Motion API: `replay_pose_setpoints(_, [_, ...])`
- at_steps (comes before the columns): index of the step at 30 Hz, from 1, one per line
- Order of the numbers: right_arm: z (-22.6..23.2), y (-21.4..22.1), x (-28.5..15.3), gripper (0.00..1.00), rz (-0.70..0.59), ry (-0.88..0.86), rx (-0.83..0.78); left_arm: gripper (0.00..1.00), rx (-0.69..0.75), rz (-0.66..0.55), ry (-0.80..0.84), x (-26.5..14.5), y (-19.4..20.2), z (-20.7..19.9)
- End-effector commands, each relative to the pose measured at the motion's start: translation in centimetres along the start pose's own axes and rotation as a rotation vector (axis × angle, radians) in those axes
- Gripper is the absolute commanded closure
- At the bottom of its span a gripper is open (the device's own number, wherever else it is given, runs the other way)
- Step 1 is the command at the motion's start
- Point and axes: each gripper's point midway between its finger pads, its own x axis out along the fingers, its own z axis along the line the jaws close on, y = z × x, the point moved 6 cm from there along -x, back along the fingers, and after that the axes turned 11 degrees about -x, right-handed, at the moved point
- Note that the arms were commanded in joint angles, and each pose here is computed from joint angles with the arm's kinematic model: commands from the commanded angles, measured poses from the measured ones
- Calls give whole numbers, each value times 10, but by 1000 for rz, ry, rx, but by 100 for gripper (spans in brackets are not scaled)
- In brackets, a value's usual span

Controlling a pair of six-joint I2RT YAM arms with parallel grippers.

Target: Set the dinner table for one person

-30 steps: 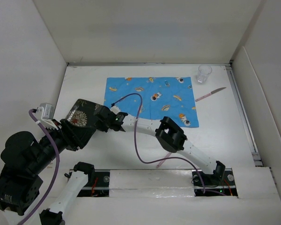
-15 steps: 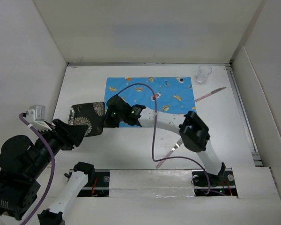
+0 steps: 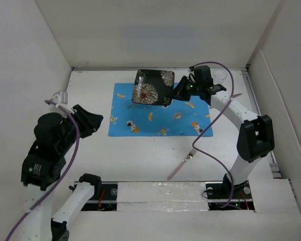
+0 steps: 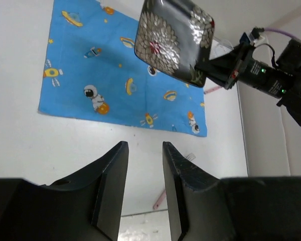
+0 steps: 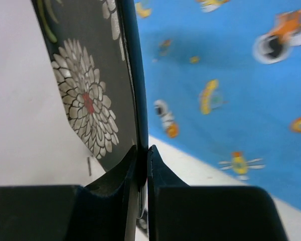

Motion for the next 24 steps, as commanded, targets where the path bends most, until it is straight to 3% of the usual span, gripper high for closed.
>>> replay_pose_setpoints(1, [10, -1, -2, 100, 106, -243, -135, 70, 18, -42, -10, 61, -20, -11])
replay_pose_setpoints(5, [-31, -25, 4, 100, 103, -229, -95, 70, 27, -45, -126, 115, -15, 14])
replay_pose_setpoints(10, [-60, -36, 16, 100, 118, -208, -65, 69, 74, -18, -179, 150, -10, 28])
replay_pose_setpoints(13, [-70, -28, 28, 100, 125, -173, -33, 68, 135, 20, -222, 158, -7, 37])
replay_pose_setpoints(18, [-79, -19, 45, 100, 99, -146, 0, 67, 157, 65, -157, 160, 5, 38])
replay_pose_setpoints(24, [-86, -15, 63, 100, 162, -84, -8, 66, 191, 114, -149, 165, 20, 36])
